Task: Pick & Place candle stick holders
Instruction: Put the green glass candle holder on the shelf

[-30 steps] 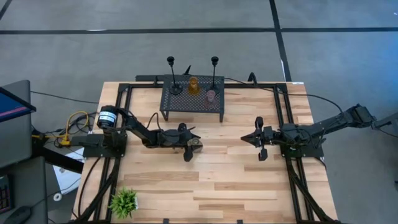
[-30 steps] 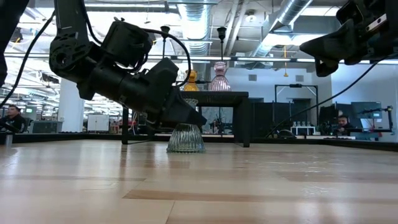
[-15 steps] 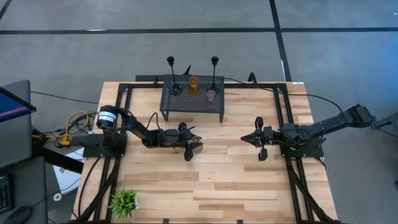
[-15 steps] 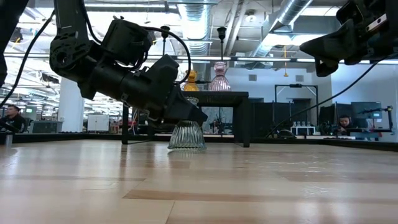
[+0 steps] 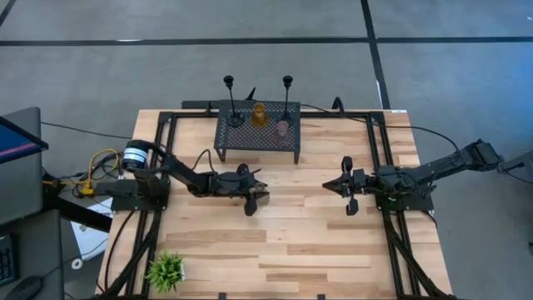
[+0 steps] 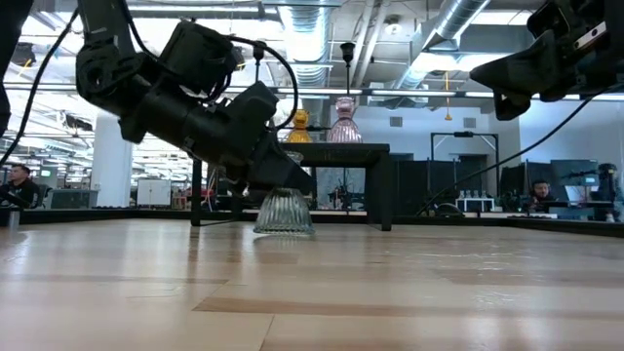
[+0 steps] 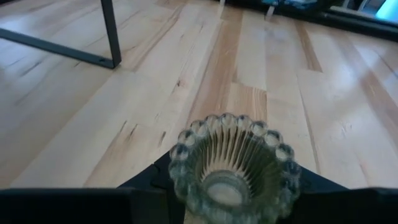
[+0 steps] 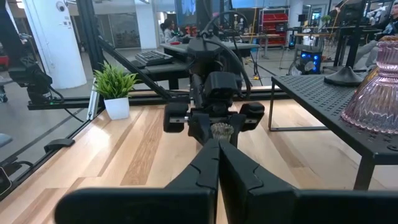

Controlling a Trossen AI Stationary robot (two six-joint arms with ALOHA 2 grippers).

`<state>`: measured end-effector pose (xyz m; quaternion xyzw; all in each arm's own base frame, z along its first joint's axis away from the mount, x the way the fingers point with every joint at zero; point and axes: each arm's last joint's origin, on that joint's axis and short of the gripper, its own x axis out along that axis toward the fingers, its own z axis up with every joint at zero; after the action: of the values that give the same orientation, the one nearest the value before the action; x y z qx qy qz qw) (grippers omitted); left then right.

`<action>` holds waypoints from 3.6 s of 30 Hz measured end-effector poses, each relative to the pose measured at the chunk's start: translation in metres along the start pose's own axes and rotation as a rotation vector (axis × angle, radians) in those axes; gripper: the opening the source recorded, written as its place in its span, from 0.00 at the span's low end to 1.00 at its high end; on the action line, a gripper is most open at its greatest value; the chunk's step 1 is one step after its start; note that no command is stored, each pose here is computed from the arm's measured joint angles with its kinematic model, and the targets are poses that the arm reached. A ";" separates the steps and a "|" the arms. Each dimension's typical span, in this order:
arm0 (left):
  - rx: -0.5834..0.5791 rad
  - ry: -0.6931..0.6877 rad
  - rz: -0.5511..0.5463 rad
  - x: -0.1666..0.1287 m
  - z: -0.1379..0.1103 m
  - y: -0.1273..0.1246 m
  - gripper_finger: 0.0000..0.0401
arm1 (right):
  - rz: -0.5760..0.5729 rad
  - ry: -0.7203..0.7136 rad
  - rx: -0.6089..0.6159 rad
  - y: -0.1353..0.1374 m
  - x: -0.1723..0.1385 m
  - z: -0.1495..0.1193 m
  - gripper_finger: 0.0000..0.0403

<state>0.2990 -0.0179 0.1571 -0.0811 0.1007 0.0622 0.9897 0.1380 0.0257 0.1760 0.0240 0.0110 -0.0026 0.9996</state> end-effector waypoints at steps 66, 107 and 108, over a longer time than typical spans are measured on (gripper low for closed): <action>0.017 -0.223 0.603 -0.097 0.104 0.102 0.34 | -0.012 0.024 -0.006 0.000 0.000 -0.003 0.00; 0.015 -0.291 0.606 -0.088 0.106 0.107 0.43 | -0.013 0.029 -0.007 -0.001 0.000 -0.003 0.00; 0.015 -0.294 0.606 -0.088 0.106 0.106 0.44 | -0.013 0.029 -0.007 -0.001 0.000 -0.003 0.00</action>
<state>0.2189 0.0954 0.2627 -0.0302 -0.0232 0.3639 0.9307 0.1379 0.0253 0.1730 0.0203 0.0255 -0.0087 0.9994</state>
